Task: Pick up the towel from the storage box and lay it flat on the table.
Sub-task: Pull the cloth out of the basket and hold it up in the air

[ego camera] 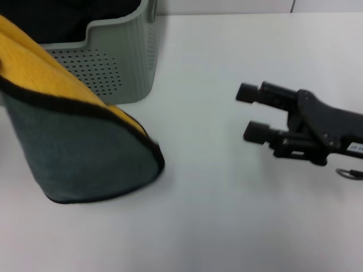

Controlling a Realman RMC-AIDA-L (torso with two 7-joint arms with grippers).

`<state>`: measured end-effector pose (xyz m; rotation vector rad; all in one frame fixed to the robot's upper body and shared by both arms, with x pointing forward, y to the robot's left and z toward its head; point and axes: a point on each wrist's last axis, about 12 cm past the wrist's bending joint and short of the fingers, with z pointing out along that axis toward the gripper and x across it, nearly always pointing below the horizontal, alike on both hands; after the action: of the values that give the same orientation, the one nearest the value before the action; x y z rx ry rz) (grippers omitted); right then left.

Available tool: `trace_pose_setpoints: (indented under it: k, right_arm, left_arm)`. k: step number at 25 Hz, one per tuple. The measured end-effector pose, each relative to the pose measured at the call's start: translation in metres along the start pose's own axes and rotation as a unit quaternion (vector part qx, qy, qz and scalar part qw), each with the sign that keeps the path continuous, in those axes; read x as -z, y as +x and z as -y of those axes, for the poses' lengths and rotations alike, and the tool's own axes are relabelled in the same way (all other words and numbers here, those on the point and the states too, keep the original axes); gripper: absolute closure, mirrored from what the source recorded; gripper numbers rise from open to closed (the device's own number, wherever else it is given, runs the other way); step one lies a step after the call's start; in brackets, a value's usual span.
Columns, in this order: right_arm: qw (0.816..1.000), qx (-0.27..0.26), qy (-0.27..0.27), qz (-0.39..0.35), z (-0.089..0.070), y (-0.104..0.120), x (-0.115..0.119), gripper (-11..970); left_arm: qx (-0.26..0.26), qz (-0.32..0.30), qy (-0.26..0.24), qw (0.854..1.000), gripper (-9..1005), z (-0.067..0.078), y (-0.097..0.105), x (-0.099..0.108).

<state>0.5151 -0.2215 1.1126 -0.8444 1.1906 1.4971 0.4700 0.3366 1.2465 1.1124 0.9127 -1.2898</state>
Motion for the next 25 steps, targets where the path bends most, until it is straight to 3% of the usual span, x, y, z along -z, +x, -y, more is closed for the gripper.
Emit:
trace_pose_setpoints:
  k: [8,16,25]
  right_arm:
    - [0.999,-0.030,0.003,-0.013,0.003,-0.004,0.005,181]
    - [0.985,-0.139,-0.045,-0.087,0.002,0.014,-0.024,184]
    - [0.976,-0.197,-0.044,-0.086,0.005,0.007,-0.027,196]
  left_arm:
    - [0.011,-0.032,0.058,0.998,987,-0.014,0.000,-0.019]
    - [0.000,-0.037,0.091,0.995,986,-0.017,-0.003,-0.032]
    - [-0.015,-0.027,0.107,0.994,986,-0.024,-0.008,-0.043]
